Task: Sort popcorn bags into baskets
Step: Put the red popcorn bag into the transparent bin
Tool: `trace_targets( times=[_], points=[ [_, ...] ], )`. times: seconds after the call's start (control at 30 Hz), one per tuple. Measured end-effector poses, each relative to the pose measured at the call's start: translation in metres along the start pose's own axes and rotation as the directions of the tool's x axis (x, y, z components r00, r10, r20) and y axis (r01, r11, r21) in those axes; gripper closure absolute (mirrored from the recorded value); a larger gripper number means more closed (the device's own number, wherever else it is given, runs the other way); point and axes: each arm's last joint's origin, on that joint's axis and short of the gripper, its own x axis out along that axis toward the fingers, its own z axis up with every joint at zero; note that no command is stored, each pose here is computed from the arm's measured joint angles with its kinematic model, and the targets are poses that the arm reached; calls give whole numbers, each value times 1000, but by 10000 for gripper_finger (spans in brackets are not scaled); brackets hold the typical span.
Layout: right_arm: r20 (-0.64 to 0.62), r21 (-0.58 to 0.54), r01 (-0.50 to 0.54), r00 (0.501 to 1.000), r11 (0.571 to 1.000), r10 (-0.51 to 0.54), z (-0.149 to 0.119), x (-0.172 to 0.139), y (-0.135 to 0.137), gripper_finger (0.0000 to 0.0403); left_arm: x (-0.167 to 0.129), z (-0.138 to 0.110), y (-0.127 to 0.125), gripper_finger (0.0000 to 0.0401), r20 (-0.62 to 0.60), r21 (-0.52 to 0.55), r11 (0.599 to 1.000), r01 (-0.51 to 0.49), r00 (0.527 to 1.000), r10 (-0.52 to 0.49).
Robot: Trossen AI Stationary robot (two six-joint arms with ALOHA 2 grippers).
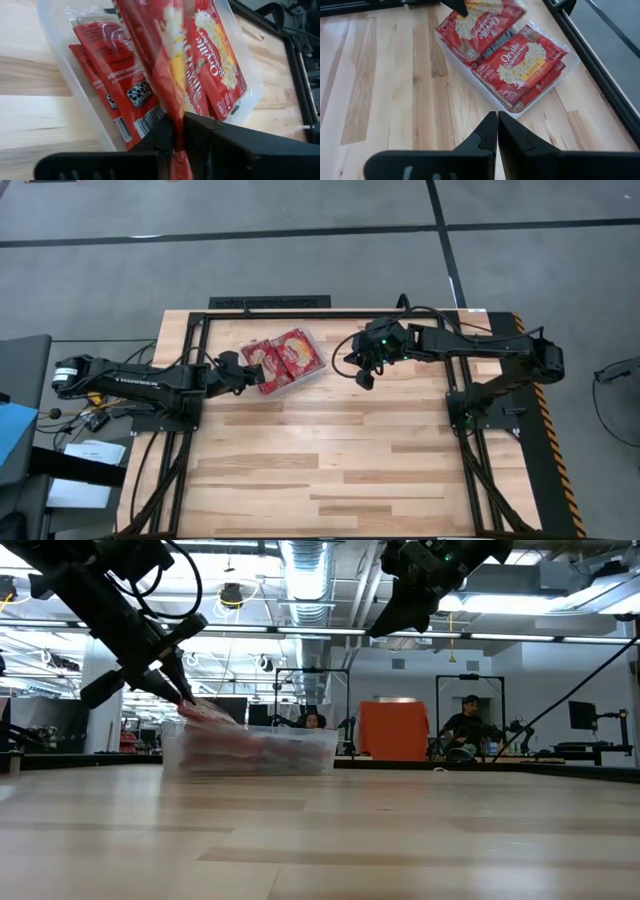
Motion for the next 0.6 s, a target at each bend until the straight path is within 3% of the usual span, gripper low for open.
trace_targets(
  times=[0.43,0.6],
  points=[
    [0,-16,14,1000,1000,-14,0,0,-5,363,4,2,1,237,-17,-33,999,-18,1000,17],
    [0,-12,26,1000,1000,-26,0,0,-10,363,0,5,1,218,-99,-35,999,14,995,-18]
  ],
)
